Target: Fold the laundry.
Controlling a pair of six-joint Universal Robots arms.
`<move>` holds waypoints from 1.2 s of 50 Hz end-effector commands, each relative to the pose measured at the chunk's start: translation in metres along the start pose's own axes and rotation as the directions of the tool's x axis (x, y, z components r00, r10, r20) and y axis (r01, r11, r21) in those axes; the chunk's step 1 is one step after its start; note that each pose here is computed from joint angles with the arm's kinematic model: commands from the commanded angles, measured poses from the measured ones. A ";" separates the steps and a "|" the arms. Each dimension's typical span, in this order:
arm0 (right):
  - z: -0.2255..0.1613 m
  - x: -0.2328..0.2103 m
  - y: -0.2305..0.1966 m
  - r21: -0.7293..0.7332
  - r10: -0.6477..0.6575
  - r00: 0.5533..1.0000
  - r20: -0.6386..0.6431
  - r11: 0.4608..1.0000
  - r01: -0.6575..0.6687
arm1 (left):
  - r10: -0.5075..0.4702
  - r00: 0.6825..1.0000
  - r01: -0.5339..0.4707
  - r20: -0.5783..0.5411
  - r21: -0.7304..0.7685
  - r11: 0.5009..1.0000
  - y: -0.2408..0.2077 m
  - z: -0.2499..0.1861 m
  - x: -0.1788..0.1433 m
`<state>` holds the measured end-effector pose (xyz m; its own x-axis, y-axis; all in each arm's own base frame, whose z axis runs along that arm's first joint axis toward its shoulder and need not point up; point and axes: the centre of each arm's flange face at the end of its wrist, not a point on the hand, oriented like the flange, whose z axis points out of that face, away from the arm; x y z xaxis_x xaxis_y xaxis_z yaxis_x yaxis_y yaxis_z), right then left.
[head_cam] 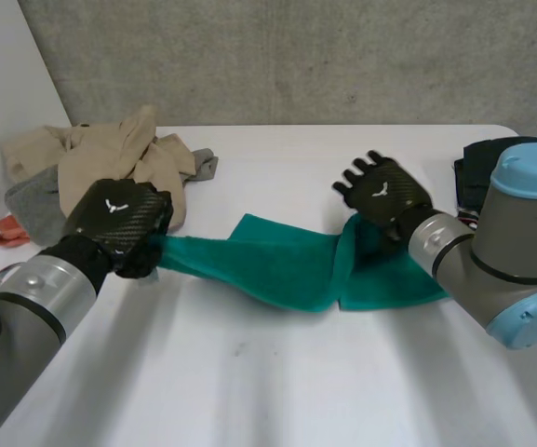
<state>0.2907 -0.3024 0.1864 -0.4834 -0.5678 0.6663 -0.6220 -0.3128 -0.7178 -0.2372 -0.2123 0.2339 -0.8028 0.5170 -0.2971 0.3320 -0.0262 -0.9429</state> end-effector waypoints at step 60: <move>-0.127 0.112 -0.037 -0.370 0.183 0.969 -0.168 0.899 -0.234 | 0.007 0.991 -0.016 0.131 0.069 0.997 -0.041 -0.012 -0.044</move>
<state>0.2061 -0.2544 0.2947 -0.7168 -0.4125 0.5622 -0.6367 0.0586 -0.7689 -0.2145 -0.2310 0.2827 -0.8598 0.3971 -0.3209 0.2977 -0.1207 -0.9470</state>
